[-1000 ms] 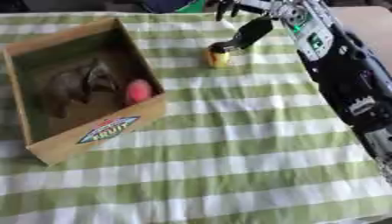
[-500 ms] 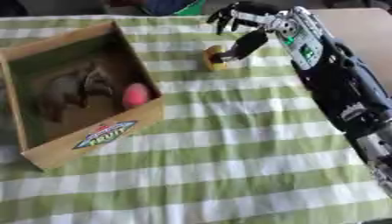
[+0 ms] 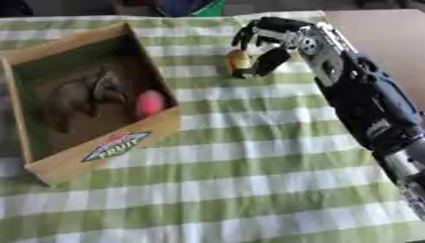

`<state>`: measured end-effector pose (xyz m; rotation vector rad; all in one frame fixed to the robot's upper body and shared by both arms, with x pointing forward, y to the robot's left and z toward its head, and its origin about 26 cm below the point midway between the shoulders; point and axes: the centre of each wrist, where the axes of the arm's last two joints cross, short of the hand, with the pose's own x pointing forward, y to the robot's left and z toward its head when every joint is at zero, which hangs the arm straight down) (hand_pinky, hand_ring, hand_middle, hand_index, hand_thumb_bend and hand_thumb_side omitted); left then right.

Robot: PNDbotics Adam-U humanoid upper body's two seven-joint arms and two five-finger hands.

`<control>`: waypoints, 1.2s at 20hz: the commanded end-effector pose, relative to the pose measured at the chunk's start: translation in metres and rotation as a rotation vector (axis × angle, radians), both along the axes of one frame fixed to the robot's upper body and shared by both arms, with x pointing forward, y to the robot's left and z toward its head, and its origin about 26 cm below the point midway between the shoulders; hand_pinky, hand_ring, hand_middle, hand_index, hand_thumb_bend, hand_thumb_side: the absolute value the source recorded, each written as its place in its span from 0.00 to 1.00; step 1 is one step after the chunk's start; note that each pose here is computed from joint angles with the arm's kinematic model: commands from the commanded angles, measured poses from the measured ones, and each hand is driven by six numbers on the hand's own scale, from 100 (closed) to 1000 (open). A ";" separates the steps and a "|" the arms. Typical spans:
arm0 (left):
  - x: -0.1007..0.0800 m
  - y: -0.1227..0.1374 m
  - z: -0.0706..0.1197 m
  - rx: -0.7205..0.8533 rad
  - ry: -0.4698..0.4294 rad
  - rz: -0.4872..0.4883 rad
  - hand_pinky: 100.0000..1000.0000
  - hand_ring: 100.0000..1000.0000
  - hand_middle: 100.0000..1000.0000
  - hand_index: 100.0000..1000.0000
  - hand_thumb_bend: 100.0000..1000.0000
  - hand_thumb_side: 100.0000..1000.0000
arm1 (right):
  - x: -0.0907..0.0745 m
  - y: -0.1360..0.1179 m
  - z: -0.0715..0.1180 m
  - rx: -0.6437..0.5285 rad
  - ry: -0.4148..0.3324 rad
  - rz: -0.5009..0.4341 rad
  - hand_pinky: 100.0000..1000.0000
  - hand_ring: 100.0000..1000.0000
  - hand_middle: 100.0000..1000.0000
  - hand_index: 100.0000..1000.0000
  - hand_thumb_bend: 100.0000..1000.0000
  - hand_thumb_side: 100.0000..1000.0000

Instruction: Pick up objects on the table and place them in the box.

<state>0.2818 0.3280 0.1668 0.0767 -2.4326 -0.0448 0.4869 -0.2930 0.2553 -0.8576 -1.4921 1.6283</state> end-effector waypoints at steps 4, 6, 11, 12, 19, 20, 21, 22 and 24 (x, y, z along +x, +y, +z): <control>-0.001 -0.001 0.009 0.018 -0.026 -0.011 0.42 0.68 0.63 0.72 0.00 0.97 | 0.001 -0.005 0.008 -0.032 -0.052 -0.035 0.65 0.77 0.52 0.68 0.27 0.42; -0.001 -0.001 0.009 0.018 -0.026 -0.014 0.42 0.68 0.63 0.72 0.00 0.97 | 0.003 -0.006 0.005 -0.049 -0.051 -0.047 0.64 0.77 0.51 0.67 0.23 0.44; -0.001 -0.002 0.009 0.019 -0.024 -0.019 0.42 0.68 0.63 0.72 0.00 0.97 | 0.005 -0.008 -0.001 -0.043 -0.068 -0.059 0.62 0.72 0.44 0.60 0.04 0.44; -0.001 -0.002 0.009 0.020 -0.024 -0.020 0.42 0.68 0.63 0.72 0.00 0.97 | 0.005 -0.007 -0.001 -0.033 -0.072 -0.053 0.62 0.71 0.42 0.58 0.00 0.42; 0.000 -0.002 0.010 0.024 -0.024 -0.023 0.42 0.68 0.63 0.72 0.00 0.96 | 0.001 -0.002 0.014 0.040 -0.111 -0.031 0.58 0.64 0.38 0.54 0.00 0.32; 0.000 -0.002 0.010 0.024 -0.024 -0.023 0.42 0.68 0.64 0.72 0.00 0.96 | 0.000 -0.001 0.017 0.054 -0.117 -0.029 0.58 0.63 0.37 0.52 0.00 0.32; -0.001 -0.002 0.010 0.024 -0.023 -0.022 0.42 0.68 0.64 0.72 0.00 0.96 | -0.001 0.000 0.020 0.070 -0.124 -0.028 0.58 0.62 0.36 0.52 0.00 0.32; -0.001 -0.002 0.010 0.024 -0.023 -0.022 0.42 0.68 0.64 0.72 0.00 0.96 | -0.002 0.001 0.024 0.083 -0.131 -0.023 0.58 0.62 0.36 0.52 0.00 0.31; 0.000 -0.002 0.010 0.024 -0.023 -0.022 0.41 0.68 0.64 0.72 0.00 0.96 | -0.004 0.006 0.033 0.105 -0.148 0.000 0.58 0.62 0.36 0.53 0.00 0.30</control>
